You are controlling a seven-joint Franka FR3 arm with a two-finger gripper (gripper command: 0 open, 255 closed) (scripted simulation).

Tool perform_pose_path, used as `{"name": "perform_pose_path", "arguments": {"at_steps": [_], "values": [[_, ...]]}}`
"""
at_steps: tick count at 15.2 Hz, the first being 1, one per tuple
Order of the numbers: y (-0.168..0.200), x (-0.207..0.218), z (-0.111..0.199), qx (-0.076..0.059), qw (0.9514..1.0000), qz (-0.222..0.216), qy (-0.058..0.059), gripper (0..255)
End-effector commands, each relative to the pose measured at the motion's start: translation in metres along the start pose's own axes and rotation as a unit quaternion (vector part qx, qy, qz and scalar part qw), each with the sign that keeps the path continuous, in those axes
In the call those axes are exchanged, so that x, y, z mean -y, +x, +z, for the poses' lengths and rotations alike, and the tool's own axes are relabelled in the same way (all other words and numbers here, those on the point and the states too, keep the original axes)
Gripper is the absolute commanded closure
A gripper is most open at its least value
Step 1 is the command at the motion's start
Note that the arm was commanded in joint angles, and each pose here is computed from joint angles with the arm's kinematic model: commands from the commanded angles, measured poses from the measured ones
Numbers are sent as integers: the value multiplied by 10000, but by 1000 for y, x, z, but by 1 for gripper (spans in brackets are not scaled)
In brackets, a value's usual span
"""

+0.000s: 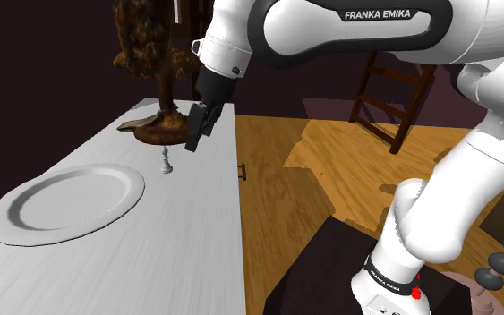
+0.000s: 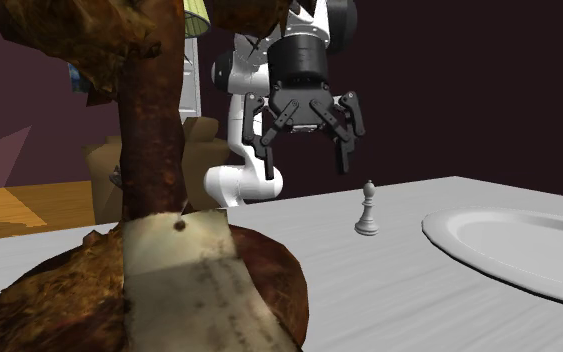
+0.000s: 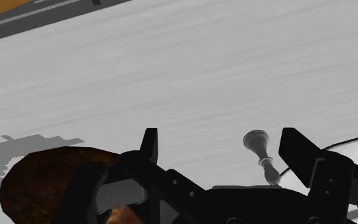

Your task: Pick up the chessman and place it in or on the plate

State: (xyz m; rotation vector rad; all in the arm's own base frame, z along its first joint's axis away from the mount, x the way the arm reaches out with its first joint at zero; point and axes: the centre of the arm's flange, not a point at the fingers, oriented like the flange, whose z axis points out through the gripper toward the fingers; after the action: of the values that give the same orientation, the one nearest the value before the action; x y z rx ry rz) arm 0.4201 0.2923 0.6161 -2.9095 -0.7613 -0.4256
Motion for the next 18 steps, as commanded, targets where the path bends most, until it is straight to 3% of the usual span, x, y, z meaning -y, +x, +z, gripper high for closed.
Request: {"name": "perform_pose_path", "arguments": {"at_steps": [1,4,12,18], "values": [[8,21,6,-45,9998,-165,53,0],[23,48,11,-101,9992,-372,117,0],[24,49,51,-101,9992,-372,117,0],[24,49,51,-101,9992,-372,117,0]]}}
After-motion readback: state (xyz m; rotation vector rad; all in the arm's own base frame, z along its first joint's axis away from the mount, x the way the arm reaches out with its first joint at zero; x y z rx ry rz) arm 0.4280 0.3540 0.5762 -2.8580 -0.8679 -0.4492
